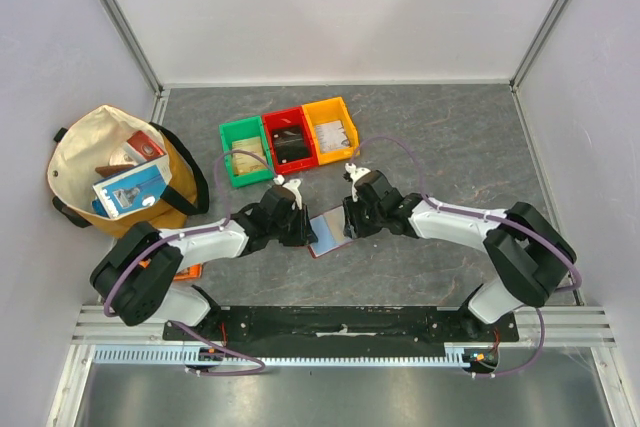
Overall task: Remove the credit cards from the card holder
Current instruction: Remove the credit card from the card holder.
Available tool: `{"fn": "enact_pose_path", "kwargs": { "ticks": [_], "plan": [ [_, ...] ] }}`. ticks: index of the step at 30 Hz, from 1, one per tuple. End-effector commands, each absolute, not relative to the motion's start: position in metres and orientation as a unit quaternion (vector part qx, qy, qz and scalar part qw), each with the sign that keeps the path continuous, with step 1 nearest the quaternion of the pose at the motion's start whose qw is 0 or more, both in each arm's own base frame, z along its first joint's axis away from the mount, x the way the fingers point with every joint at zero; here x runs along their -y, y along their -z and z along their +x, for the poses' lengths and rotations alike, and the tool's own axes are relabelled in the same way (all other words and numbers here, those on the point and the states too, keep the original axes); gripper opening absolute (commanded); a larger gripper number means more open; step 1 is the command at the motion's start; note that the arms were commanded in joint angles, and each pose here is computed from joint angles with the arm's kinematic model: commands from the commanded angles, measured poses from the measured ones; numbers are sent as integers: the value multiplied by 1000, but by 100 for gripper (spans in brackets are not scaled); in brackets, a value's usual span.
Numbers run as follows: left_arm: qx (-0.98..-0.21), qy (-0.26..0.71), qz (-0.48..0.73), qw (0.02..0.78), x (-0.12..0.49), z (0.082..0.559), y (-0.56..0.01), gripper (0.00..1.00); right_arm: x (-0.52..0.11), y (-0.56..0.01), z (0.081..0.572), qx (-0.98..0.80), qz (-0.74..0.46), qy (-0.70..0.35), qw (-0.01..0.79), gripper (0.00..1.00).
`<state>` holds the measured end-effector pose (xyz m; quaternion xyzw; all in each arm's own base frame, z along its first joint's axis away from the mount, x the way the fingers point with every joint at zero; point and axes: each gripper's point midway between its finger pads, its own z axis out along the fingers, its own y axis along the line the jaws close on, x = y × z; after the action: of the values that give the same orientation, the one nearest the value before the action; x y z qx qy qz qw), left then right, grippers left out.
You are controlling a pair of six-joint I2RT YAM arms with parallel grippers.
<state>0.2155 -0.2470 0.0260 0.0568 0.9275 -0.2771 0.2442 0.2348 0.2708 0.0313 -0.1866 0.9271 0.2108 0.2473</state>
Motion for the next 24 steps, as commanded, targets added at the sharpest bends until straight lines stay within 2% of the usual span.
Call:
{"fn": "enact_pose_path", "kwargs": {
  "ticks": [1,9,15,19,24],
  "plan": [
    [-924,296,46,238,254,213,-25,25,-299,-80,242,-899,-197,-267,285,41],
    [-921,301,39,242,253,211,-30,24,-315,-93,232,-884,-227,-294,284,43],
    [-908,314,16,277,247,213,-47,24,-332,-93,218,-869,-264,-326,262,43],
    [-900,320,-2,296,240,212,-55,25,-343,-93,206,-856,-297,-343,248,50],
    [-890,323,-27,321,230,213,-66,25,-340,-89,208,-857,-307,-327,253,55]
  ]
}}
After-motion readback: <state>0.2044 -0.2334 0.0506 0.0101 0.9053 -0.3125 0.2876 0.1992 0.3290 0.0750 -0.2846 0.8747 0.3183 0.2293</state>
